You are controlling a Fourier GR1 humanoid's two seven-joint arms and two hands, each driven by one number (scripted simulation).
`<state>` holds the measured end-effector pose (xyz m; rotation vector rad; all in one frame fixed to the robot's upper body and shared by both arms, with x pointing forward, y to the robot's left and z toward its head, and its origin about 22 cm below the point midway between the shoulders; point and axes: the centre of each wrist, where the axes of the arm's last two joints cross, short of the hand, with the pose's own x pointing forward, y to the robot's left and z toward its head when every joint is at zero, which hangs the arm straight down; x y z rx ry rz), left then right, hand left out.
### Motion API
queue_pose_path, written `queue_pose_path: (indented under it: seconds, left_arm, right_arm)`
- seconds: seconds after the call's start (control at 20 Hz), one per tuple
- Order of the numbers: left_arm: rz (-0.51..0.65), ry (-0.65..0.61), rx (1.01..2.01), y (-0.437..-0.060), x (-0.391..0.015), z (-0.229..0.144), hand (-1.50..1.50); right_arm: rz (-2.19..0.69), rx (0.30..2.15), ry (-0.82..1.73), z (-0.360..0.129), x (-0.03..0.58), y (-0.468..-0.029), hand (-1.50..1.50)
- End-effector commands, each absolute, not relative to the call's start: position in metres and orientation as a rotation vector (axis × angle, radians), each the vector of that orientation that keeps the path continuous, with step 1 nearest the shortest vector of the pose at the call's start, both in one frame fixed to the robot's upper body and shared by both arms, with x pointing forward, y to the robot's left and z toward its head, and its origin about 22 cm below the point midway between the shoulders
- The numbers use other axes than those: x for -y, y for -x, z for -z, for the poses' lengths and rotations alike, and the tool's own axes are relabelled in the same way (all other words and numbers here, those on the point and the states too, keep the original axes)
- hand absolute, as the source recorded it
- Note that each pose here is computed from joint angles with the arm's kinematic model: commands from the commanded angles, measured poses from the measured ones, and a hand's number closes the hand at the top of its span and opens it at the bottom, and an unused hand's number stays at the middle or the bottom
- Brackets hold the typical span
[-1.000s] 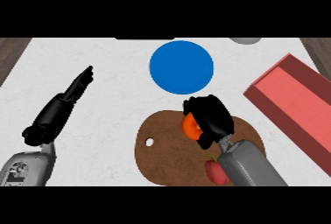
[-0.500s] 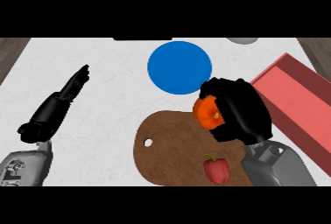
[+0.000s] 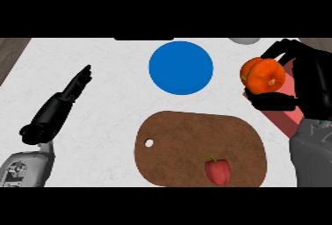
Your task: Pick the squash from the cutting board and place it in the cardboard box
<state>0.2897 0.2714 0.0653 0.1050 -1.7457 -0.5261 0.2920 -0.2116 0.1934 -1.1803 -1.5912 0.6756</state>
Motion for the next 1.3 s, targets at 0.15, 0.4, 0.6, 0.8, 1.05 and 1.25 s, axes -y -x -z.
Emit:
queue_pose_path:
  seconds: [0.15,0.4,0.6,0.8,1.05,1.25]
  left_arm:
    - [0.547,-0.103,1.759,-0.300,-0.263,-0.074,0.00]
    - [0.546,-0.100,1.753,-0.291,-0.271,-0.075,0.00]
    - [0.546,-0.077,1.756,-0.292,-0.250,-0.069,0.00]
    - [0.524,-0.099,1.750,-0.296,-0.275,-0.068,0.00]
    - [0.553,-0.085,1.761,-0.288,-0.260,-0.088,0.00]
    - [0.541,-0.104,1.750,-0.288,-0.272,-0.073,0.00]
  right_arm:
    - [-0.476,1.506,1.237,-0.214,0.280,-0.311,1.50]
    - [-0.634,1.345,1.314,-0.212,0.343,-0.328,1.50]
    - [-0.746,1.135,1.172,-0.192,0.367,-0.341,1.50]
    - [-0.780,1.082,1.064,-0.187,0.412,-0.344,1.50]
    - [-0.900,0.905,1.004,-0.168,0.439,-0.348,1.50]
    - [-0.945,0.906,0.847,-0.156,0.463,-0.338,-1.50]
